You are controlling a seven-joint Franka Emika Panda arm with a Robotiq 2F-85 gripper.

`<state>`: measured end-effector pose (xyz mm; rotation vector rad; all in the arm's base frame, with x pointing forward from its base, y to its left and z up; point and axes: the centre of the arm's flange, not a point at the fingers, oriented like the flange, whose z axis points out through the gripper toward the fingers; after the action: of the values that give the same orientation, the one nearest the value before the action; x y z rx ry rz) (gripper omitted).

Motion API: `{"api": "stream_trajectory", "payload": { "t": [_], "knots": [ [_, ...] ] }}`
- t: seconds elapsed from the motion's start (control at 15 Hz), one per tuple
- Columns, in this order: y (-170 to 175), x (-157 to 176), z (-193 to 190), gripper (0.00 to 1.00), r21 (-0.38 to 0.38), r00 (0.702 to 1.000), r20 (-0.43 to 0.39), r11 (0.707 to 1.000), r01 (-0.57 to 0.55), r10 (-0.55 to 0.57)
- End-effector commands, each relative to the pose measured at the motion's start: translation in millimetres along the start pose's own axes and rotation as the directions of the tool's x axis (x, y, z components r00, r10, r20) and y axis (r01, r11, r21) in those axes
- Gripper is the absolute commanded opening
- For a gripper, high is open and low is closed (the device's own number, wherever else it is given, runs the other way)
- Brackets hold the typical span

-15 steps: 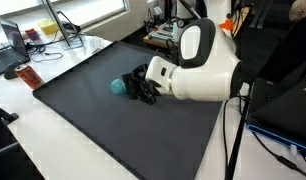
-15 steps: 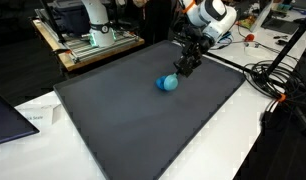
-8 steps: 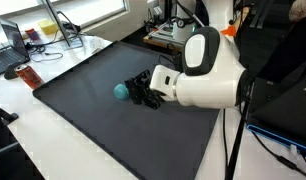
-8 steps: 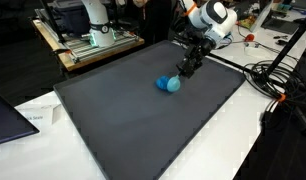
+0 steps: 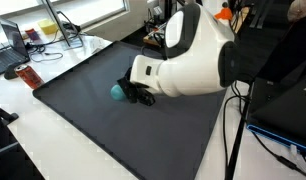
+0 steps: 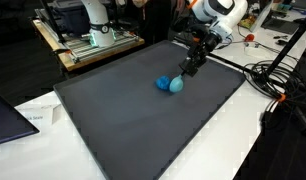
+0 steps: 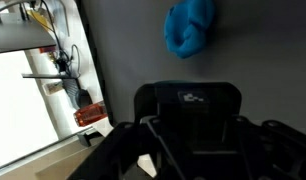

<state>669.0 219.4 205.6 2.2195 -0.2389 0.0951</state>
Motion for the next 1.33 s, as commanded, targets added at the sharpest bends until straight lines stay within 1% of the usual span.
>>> {"api": "stream_trajectory", "payload": {
  "t": [0.0, 0.13, 0.27, 0.47, 0.67, 0.8, 1.0, 1.27],
  "knots": [
    [43.5, 4.4, 0.7, 0.22, 0.180, 0.997, 0.043, 0.982, 0.060, -0.068],
    [61.8, 9.5, 5.6, 0.22, 0.277, 0.994, 0.059, 0.958, 0.072, -0.092],
    [78.7, 11.4, 13.3, 0.22, 0.362, 0.988, 0.076, 0.927, 0.098, -0.134],
    [104.5, 8.7, 27.3, 0.22, 0.464, 0.982, 0.093, 0.880, 0.102, -0.163],
    [127.6, 5.4, 40.2, 0.22, 0.540, 0.980, 0.088, 0.835, 0.102, -0.177],
    [141.6, 3.3, 49.5, 0.22, 0.584, 0.981, 0.069, 0.805, 0.107, -0.180],
    [162.9, 0.3, 65.3, 0.22, 0.648, 0.986, 0.037, 0.755, 0.102, -0.165],
    [188.7, -1.4, 88.7, 0.22, 0.723, 0.987, -0.009, 0.680, 0.119, -0.163]
  ]
}}
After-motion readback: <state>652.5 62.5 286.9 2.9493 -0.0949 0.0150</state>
